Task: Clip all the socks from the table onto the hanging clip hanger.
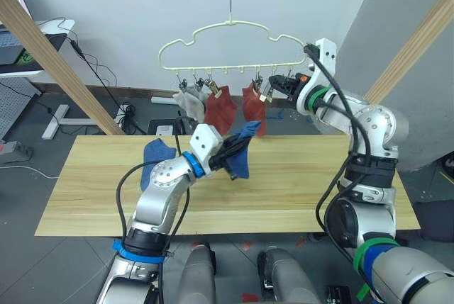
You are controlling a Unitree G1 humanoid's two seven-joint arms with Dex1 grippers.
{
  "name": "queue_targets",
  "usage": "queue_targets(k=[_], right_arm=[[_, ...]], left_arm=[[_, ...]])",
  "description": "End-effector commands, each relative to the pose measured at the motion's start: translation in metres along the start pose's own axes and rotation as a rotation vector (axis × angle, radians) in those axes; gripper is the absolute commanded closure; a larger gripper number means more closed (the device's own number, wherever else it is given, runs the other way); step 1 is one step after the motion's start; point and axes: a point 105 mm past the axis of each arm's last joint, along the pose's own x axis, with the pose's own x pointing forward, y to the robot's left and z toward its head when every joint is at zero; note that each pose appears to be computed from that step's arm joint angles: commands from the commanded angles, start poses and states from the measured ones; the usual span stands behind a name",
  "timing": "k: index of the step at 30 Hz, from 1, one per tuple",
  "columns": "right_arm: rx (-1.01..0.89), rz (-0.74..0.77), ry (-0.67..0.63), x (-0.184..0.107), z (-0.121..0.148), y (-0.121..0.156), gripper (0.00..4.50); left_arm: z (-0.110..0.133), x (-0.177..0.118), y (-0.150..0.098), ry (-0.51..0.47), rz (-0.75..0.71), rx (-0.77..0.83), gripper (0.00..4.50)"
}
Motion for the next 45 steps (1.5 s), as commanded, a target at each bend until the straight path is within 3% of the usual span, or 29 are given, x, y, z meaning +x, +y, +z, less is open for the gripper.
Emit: queue_targets(k=[1, 17, 24, 36, 45], right_arm=[[0.079, 0.054, 0.014, -0.006, 0.007, 0.015, 4.50], [0.149, 0.009, 0.039, -0.009, 0.006, 0.012, 4.50], [0.165, -0.015, 0.023, -0.011, 0.010, 0.005, 4.50], [0.180, -0.012, 0.042, -0.013, 0.010, 0.006, 4.50], [0.197, 0.014, 0.071, -0.010, 0.001, 0.016, 4.50]], left_arm=[[0.011, 0.013, 0.003, -0.048, 0.040, 0.104, 4.49], [0.031, 0.032, 0.016, -0.175, 0.124, 0.217, 4.49], [0.031, 0.021, 0.005, -0.178, 0.088, 0.264, 4.49], [0.033, 0.020, 0.011, -0.195, 0.147, 0.320, 4.49], [0.042, 0.037, 0.013, -0.232, 0.167, 0.309, 4.49]])
